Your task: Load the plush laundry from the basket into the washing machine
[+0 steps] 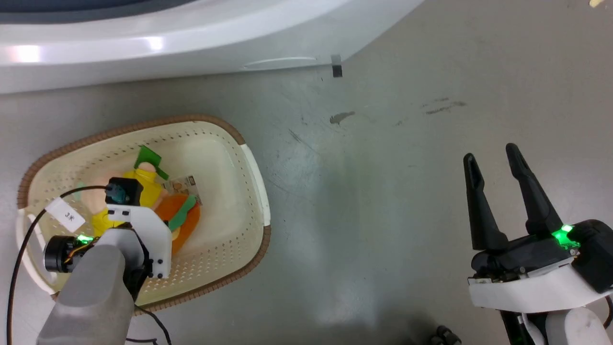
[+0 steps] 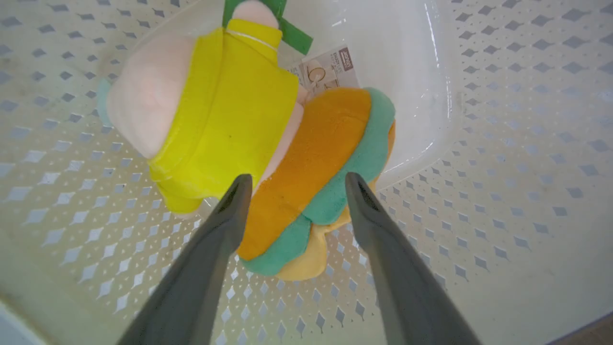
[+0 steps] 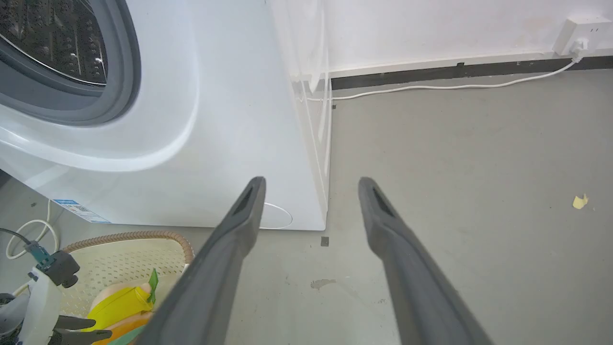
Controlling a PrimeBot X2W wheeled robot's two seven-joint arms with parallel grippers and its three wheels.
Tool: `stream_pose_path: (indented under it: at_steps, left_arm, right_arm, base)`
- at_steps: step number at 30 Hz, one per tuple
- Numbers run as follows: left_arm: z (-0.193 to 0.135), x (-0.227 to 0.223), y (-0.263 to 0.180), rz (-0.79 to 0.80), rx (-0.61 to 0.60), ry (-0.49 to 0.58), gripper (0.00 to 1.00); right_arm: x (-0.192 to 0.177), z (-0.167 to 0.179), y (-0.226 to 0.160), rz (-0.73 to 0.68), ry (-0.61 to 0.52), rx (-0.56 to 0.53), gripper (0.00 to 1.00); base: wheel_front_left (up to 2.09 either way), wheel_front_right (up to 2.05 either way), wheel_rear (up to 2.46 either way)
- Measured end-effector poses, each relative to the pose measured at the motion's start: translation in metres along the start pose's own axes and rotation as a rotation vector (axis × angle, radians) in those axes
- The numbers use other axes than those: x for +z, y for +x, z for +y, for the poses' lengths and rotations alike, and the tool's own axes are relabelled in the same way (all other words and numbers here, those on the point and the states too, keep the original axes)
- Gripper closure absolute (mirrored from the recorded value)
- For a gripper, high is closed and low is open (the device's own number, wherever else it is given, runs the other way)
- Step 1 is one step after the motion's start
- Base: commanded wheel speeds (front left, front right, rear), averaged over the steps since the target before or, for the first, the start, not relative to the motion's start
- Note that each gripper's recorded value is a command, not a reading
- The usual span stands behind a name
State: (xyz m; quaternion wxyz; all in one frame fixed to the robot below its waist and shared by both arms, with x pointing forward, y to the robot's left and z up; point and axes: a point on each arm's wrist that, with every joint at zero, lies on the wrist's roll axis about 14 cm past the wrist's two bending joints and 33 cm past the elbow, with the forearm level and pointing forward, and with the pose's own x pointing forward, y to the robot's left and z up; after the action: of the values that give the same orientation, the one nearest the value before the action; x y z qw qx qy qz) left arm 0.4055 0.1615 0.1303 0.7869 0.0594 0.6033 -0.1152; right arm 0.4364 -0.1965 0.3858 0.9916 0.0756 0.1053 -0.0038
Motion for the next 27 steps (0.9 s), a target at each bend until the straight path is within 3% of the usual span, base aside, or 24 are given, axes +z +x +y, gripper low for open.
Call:
stream_pose_path:
  at_steps: [12, 13, 14, 20, 27]
  left_arm:
    - [-0.002, -0.019, 0.038, 0.123, -0.020, 0.009, 0.00]
    - [-0.002, -0.020, 0.041, 0.127, -0.025, 0.013, 0.31]
    - [-0.003, -0.020, 0.044, 0.121, -0.035, 0.018, 1.00]
    - [-0.005, -0.028, 0.046, 0.140, -0.050, 0.012, 1.00]
    - [0.001, -0.027, 0.020, 0.107, -0.028, -0.014, 1.00]
  right_arm:
    - [-0.019, -0.010, 0.007, 0.023, 0.010, -0.028, 0.00]
    - [-0.020, -0.011, 0.009, 0.026, 0.012, -0.028, 0.00]
    - [-0.022, -0.011, 0.010, 0.028, 0.012, -0.029, 0.00]
    - [-0.021, -0.012, 0.013, 0.012, 0.015, -0.028, 0.00]
    - [0.011, -0.005, 0.009, -0.070, 0.001, -0.008, 0.00]
  base:
    - [0.00, 0.00, 0.00]
    - [0.00, 0.00, 0.00]
    - [0.00, 0.00, 0.00]
    - [0.00, 0.00, 0.00]
    - [0.00, 0.00, 0.00]
